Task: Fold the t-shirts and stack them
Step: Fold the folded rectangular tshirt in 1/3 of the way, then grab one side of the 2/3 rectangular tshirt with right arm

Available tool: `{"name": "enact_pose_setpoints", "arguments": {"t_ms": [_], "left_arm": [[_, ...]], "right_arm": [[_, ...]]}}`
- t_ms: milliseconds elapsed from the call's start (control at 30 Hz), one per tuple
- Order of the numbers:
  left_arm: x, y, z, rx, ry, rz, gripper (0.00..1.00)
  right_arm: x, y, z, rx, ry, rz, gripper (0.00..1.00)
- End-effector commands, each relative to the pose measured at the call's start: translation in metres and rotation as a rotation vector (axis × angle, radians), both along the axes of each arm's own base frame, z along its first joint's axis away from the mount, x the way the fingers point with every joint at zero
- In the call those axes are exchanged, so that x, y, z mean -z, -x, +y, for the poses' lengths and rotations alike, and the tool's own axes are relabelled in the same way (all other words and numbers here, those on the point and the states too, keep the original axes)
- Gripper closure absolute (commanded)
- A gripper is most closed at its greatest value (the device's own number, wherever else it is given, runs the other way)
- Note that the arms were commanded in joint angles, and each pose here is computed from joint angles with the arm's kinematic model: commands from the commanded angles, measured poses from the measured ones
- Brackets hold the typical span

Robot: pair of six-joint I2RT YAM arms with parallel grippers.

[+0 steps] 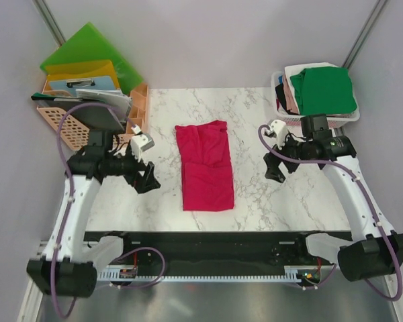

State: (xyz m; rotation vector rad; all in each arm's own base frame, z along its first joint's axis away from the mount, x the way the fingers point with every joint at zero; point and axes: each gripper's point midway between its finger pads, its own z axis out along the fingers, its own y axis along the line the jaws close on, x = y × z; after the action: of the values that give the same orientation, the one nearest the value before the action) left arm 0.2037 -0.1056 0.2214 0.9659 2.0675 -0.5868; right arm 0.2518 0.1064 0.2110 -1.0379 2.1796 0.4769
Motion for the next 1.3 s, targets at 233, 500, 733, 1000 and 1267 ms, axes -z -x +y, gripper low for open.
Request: {"name": "enact_pose_setpoints", "arguments": {"t_ms": [233,500,733,1000,1267], "left_arm": [[0.043,-0.058,-0.004,-0.079,0.044,0.076,0.00],[0.062,-0.108,0.039,-0.413,-0.047,-0.027,0.00],[0.000,-0.115,0.100,-0.692,-0.173,-0.404,0.00],[0.004,-0.105,0.115,-0.705,-0.242,-0.413,0.00],[0.004,-0.108,0.117,-0.711,-0.238,-0.418,0.00]], "right_arm": [[0.032,0.019,0.064,-0.202,0.250,-0.288,0.02],[0.056,0.025,0.138,-0.334,0.272,-0.297,0.02],[0.089,0.036,0.196,-0.395,0.358,-0.416,0.02],[0.124,0.081,0.239,-0.559,0.367,-0.305,0.02],[0.158,0.100,0.238,-0.611,0.388,-0.234,0.02]]}}
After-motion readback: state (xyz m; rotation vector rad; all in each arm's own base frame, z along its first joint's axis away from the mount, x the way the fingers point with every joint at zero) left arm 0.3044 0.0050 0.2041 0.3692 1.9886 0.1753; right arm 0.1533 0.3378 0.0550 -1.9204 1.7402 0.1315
